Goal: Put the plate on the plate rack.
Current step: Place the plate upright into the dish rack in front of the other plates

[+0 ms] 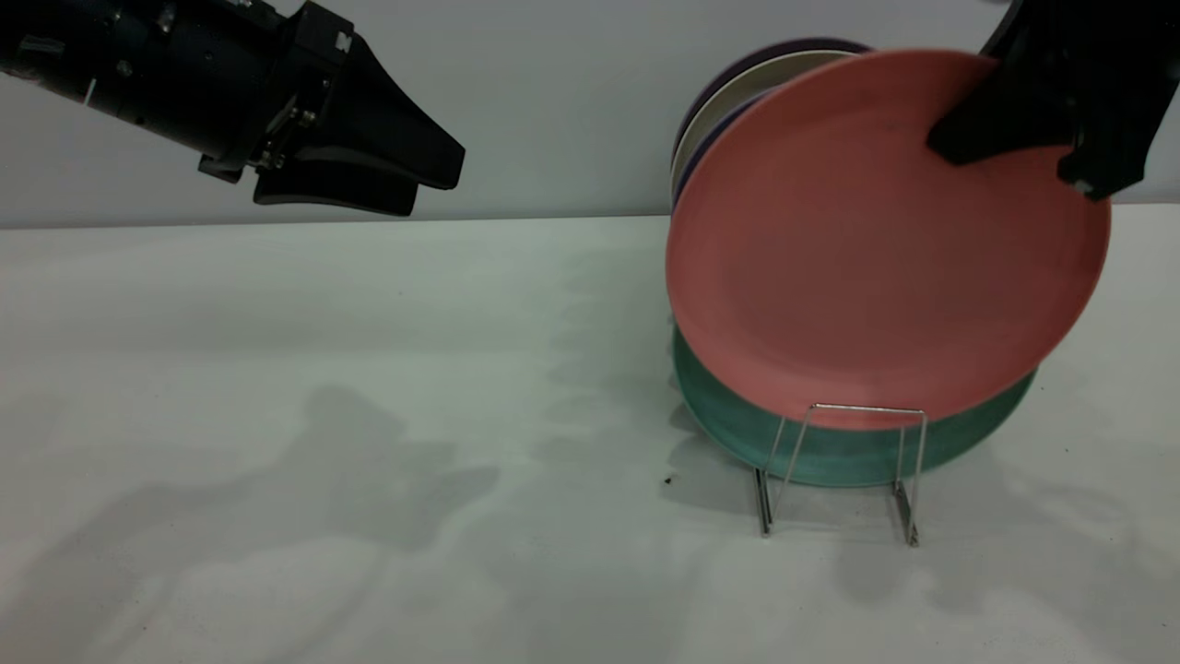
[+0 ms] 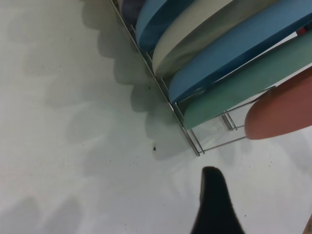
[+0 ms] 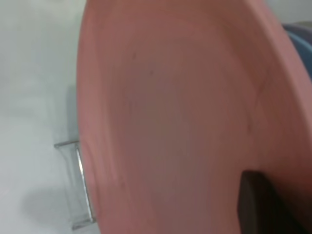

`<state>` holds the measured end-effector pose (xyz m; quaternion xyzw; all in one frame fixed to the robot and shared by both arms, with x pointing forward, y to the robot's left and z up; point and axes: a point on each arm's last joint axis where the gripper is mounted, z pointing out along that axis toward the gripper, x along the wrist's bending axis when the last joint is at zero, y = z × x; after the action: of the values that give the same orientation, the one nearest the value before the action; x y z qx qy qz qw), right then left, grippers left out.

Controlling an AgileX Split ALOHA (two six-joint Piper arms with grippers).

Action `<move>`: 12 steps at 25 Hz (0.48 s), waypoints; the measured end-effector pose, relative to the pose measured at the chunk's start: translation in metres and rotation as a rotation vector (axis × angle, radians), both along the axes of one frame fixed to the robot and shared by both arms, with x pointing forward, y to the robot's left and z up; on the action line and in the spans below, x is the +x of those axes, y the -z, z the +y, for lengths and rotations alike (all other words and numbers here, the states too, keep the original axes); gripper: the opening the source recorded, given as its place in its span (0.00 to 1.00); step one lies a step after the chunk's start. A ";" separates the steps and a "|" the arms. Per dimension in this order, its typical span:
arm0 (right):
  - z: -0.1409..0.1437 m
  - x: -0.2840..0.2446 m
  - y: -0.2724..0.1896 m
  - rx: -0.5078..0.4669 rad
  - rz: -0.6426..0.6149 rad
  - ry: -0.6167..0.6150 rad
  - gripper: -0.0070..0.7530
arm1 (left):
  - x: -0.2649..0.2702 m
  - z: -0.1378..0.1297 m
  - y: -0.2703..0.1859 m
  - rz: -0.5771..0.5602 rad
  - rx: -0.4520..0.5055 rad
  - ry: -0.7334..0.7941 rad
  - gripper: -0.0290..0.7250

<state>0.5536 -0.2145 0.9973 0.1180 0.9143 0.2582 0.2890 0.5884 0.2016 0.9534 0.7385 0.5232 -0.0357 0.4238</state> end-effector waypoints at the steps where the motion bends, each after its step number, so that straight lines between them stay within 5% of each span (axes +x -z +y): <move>1: 0.000 0.001 0.002 -0.001 0.006 0.001 0.12 | 0.000 0.000 0.000 0.000 0.000 -0.001 0.73; 12: 0.001 0.006 0.021 -0.015 0.052 0.003 0.12 | 0.000 0.000 0.000 -0.002 0.002 -0.003 0.73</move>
<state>0.5600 -0.2139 0.9767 0.1241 0.9232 0.2477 0.2664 0.5886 0.2018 0.9536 0.7380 0.5241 -0.0340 0.4237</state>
